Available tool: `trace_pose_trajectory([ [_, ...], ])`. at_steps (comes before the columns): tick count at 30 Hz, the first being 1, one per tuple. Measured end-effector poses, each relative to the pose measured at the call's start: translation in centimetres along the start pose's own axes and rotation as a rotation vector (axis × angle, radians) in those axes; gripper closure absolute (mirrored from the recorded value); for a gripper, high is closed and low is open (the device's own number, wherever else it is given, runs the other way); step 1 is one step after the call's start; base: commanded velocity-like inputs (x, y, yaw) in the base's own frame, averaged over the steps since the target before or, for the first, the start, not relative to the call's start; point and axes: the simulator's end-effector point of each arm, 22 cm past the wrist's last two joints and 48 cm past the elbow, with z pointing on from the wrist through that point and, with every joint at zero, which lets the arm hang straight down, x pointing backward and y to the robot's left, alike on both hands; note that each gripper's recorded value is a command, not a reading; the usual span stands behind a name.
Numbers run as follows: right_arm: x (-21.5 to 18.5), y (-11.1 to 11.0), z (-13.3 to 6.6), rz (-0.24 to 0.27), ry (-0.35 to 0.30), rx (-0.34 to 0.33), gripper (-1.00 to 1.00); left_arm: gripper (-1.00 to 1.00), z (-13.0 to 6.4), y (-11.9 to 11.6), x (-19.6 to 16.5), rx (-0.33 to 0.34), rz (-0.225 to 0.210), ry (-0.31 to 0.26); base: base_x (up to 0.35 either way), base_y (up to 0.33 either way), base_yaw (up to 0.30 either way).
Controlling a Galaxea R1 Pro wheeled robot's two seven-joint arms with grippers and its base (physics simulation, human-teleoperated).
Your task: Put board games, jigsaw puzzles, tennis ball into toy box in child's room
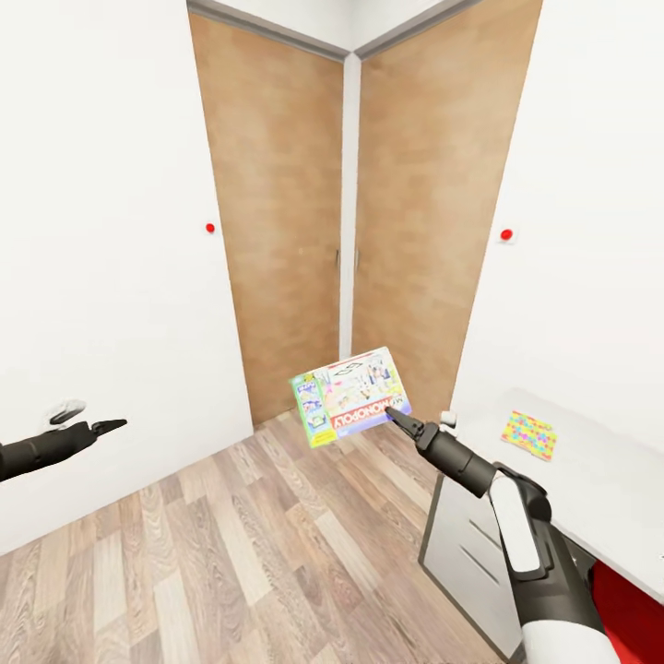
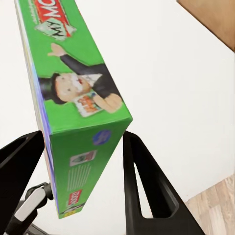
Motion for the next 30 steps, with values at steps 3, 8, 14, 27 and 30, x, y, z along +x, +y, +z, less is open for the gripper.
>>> trace_pose_trajectory([
  [3, 0.2, 0.0, -0.3, -0.012, -0.009, -0.002, 1.0, -1.0, 0.0, 0.0, 0.0, 0.0, 0.0, 0.0, 0.0, 0.0, -0.081],
  [8, 0.3, -0.1, -0.4, -0.016, -0.013, -0.002, 1.0, -1.0, 0.0, -0.7, 0.0, 0.032, 0.001, -0.001, 0.0, 0.0, -0.029],
  [14, 0.1, -0.1, -0.5, -0.03, -0.03, -0.001, 1.0, -1.0, -0.2, -2.2, 0.0, 0.101, 0.005, 0.002, 0.069, 0.034, -0.003],
  [27, 0.1, -0.4, -0.8, -0.045, -0.05, 0.005, 1.0, -1.0, -0.1, -2.4, 0.1, 0.108, 0.005, 0.003, 0.168, 0.057, -0.003],
  [30, 0.1, -0.3, -0.8, -0.047, -0.05, 0.005, 1.0, -1.0, -0.2, -2.4, 0.0, 0.109, 0.006, 0.0, 0.267, 0.081, -0.148],
])
